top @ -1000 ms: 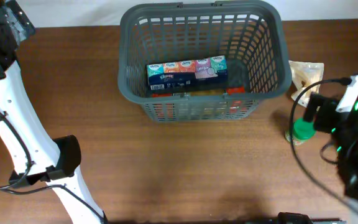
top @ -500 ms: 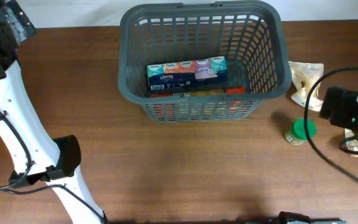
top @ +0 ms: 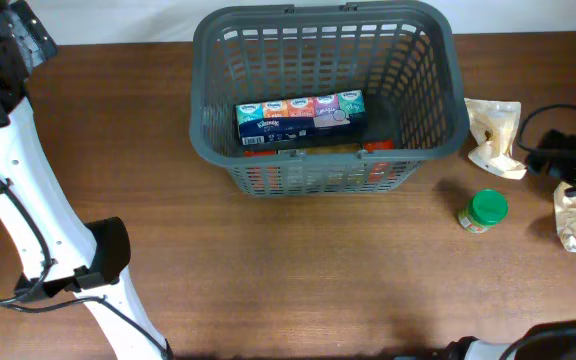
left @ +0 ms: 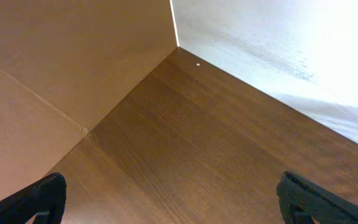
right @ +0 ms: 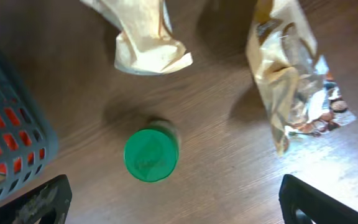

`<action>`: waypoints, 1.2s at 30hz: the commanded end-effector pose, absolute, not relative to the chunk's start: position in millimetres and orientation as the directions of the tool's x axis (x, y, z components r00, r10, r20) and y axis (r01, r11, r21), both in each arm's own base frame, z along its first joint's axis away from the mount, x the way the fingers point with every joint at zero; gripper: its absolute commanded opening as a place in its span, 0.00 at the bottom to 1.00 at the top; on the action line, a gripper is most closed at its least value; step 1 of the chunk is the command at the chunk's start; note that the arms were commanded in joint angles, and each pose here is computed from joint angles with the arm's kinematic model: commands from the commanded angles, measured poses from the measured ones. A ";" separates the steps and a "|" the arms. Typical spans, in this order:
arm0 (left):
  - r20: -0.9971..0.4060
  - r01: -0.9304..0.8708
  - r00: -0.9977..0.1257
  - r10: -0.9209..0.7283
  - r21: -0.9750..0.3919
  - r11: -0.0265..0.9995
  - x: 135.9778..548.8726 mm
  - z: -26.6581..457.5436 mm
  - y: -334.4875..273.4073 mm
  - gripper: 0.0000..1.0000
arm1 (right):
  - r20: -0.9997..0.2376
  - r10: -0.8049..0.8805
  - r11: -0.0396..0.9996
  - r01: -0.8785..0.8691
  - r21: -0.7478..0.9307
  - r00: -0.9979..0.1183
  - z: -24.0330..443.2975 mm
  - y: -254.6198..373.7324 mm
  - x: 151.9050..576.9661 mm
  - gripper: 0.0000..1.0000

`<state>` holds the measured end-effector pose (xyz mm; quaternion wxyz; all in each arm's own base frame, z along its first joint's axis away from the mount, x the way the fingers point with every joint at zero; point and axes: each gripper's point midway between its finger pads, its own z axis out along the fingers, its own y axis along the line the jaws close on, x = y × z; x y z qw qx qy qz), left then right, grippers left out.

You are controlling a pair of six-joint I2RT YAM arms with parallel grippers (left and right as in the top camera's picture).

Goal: Pack container
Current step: 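Move the right gripper down over the green-lidded jar, then close the right gripper on the green-lidded jar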

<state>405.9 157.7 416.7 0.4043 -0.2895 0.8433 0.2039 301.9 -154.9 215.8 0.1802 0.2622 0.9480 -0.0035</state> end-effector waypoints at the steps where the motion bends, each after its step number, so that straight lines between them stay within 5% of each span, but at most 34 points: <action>1: -0.800 -0.662 -0.497 -0.335 0.101 0.742 405.6 416.0 159.5 0.99 | -0.309 0.452 0.891 0.440 0.111 -0.837 201.1 -141.8 313.5 0.99; 14: -0.800 -0.663 -0.497 -0.335 0.100 0.742 405.7 416.1 159.5 0.99 | -0.193 0.457 0.889 0.437 0.135 -0.869 95.7 -122.2 303.0 0.99; 30: -0.800 -0.663 -0.497 -0.335 0.100 0.742 405.7 416.1 159.5 0.99 | -0.203 0.395 0.919 0.389 0.070 -0.896 66.8 -108.0 306.3 0.99; 36: -0.800 -0.663 -0.497 -0.335 0.100 0.742 405.7 416.1 159.5 0.99 | -0.119 0.400 0.916 0.394 0.071 -0.909 39.8 -105.9 302.7 0.99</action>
